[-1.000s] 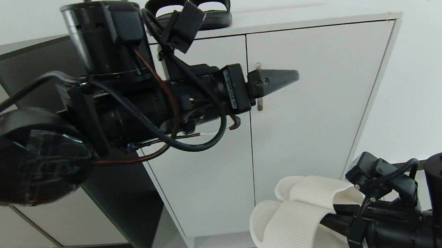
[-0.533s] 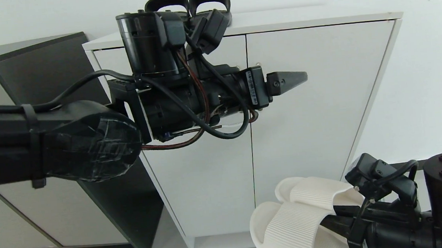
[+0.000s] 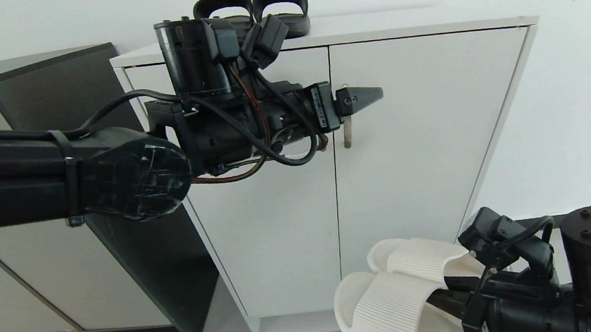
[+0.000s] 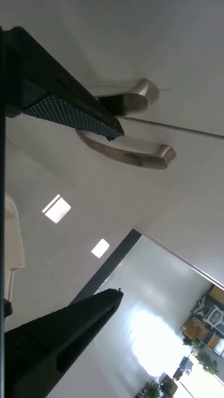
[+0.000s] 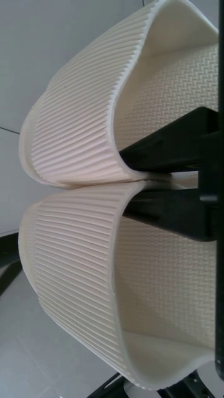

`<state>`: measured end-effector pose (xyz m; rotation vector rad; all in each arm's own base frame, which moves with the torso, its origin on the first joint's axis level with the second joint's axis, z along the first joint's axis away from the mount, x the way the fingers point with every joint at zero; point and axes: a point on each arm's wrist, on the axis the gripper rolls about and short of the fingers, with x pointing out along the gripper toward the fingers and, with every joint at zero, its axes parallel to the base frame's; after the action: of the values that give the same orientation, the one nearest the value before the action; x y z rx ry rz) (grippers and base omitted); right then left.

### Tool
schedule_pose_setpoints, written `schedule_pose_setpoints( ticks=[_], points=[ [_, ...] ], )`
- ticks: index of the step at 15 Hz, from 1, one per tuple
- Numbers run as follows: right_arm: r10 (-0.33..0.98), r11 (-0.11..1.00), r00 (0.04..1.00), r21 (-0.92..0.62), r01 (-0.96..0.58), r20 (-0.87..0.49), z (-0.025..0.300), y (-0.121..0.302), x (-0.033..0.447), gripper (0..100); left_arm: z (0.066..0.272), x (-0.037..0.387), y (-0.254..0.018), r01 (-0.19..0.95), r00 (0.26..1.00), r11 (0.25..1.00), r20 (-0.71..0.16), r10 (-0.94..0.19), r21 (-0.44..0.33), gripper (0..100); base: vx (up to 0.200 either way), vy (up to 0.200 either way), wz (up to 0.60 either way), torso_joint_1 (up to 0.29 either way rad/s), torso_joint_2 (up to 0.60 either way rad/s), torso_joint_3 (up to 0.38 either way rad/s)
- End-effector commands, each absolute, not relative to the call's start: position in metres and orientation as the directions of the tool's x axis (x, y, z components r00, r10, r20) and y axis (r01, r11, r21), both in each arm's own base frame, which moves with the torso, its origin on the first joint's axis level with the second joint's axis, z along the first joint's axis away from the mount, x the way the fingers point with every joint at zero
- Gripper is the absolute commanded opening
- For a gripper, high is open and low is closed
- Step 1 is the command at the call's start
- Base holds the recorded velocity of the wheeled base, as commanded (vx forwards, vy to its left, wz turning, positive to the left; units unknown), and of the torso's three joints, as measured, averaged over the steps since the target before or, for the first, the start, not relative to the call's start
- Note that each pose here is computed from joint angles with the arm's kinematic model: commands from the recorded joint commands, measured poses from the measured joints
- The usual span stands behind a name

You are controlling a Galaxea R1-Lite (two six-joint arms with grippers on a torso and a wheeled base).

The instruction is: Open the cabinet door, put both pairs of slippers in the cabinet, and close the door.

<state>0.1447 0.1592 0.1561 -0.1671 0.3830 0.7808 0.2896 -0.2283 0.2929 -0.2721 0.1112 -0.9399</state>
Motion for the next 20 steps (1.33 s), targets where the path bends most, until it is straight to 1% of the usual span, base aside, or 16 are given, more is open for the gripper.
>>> schedule_pose_setpoints(
  ticks=[1, 7, 12, 13, 15, 17, 18, 20],
  points=[
    [0.651, 0.701, 0.644, -0.006, -0.713, -0.401, 0.155, 0.159, 0.145, 0, 0.290, 0.295, -0.230, 0.778, 0.591, 0.563, 0.019, -0.807, -0.280, 100, 0.000, 0.000, 0.00, 0.000, 0.00, 0.000],
    [0.651, 0.701, 0.644, -0.006, -0.713, -0.402, 0.155, 0.159, 0.145, 0, 0.279, 0.310, -0.240, 0.770, 0.596, 0.571, 0.001, -0.803, -0.285, 100, 0.000, 0.000, 0.00, 0.000, 0.00, 0.000],
    [0.649, 0.701, 0.643, -0.006, -0.713, -0.406, 0.154, 0.159, 0.145, 0, 0.278, 0.311, -0.241, 0.771, 0.594, 0.569, 0.001, -0.804, -0.285, 100, 0.000, 0.000, 0.00, 0.000, 0.00, 0.000],
    [0.649, 0.701, 0.643, -0.006, -0.713, -0.406, 0.154, 0.159, 0.145, 0, 0.278, 0.310, -0.241, 0.772, 0.593, 0.568, 0.003, -0.805, -0.285, 0, 0.000, 0.000, 0.00, 0.000, 0.00, 0.000],
    [0.650, 0.700, 0.641, -0.006, -0.714, -0.408, 0.154, 0.159, 0.145, 0, 0.280, 0.307, -0.241, 0.777, 0.588, 0.562, 0.009, -0.809, -0.282, 0, 0.000, 0.000, 0.00, 0.000, 0.00, 0.000],
    [0.652, 0.696, 0.635, -0.004, -0.718, -0.413, 0.151, 0.157, 0.142, 0, 0.285, 0.294, -0.243, 0.793, 0.567, 0.541, 0.013, -0.824, -0.279, 0, 0.000, 0.000, 0.00, 0.000, 0.00, 0.000],
    [0.672, 0.678, 0.616, 0.007, -0.735, -0.411, 0.152, 0.156, 0.141, 0, 0.287, 0.286, -0.245, 0.802, 0.554, 0.529, 0.015, -0.832, -0.277, 0, 0.000, 0.000, 0.00, 0.000, 0.00, 0.000],
    [0.754, 0.591, 0.527, 0.053, -0.805, -0.393, 0.154, 0.150, 0.131, 0, 0.287, 0.262, -0.247, 0.830, 0.513, 0.495, 0.003, -0.859, -0.258, 0, 0.000, 0.000, 0.00, 0.000, 0.00, 0.000]
  ],
)
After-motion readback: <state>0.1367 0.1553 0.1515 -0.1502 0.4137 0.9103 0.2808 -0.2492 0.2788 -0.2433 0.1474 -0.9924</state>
